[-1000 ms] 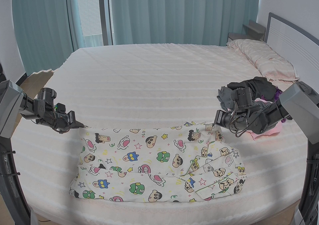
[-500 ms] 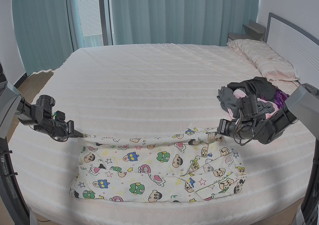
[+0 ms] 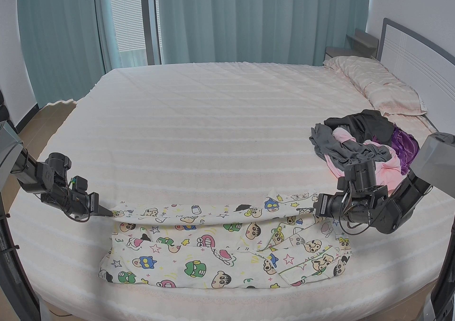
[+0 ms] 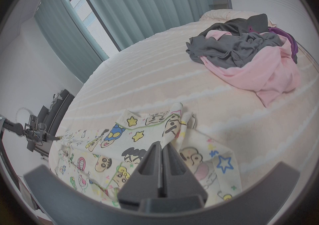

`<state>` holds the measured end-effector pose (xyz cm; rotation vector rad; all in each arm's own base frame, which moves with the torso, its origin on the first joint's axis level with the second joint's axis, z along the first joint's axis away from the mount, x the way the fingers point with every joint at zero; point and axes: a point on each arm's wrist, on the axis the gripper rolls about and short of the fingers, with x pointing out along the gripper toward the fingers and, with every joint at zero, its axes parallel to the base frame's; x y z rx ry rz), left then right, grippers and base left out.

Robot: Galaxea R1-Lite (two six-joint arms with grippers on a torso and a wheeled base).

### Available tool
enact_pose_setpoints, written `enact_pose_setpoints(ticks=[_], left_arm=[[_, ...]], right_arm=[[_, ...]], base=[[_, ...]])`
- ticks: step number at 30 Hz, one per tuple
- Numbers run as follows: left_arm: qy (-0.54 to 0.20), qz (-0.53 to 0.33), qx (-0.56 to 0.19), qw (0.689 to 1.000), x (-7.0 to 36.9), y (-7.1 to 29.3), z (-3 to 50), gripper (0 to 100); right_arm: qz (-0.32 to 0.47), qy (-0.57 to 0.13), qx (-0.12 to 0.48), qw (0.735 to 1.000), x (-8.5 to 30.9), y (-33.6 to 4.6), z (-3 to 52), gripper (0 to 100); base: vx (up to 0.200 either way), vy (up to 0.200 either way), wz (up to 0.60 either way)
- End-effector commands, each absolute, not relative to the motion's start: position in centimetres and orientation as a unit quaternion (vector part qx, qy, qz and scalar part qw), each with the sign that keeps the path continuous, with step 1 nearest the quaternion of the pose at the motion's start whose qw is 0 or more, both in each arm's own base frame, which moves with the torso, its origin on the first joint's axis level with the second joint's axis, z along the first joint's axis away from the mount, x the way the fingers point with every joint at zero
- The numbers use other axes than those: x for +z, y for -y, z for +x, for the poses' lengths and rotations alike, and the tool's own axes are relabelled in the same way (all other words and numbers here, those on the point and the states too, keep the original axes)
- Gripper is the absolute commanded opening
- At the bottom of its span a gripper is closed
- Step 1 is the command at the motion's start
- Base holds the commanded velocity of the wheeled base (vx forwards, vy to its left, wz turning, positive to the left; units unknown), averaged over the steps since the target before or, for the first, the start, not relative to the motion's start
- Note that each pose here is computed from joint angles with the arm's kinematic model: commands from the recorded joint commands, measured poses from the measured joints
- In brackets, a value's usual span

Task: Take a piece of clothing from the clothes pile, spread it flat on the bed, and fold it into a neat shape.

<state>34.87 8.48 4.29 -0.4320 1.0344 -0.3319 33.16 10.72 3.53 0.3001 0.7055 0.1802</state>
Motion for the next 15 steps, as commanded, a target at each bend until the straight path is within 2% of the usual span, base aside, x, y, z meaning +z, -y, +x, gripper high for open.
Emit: enact_pose_setpoints(ticks=[1, 15], left_arm=[[-0.504, -0.205, -0.157, 0.824, 3.5, -8.5, 33.5, 0], [-0.532, -0.199, -0.17, 0.805, 2.2, -7.9, 31.3, 0]], right_arm=[[0.138, -0.354, 0.094, 0.92, 2.7, -10.8, 31.5, 0], [0.131, -0.375, 0.094, 0.913, 0.9, -10.1, 28.4, 0]], base=[[0.0, 0.0, 0.0], [0.0, 0.0, 0.0]])
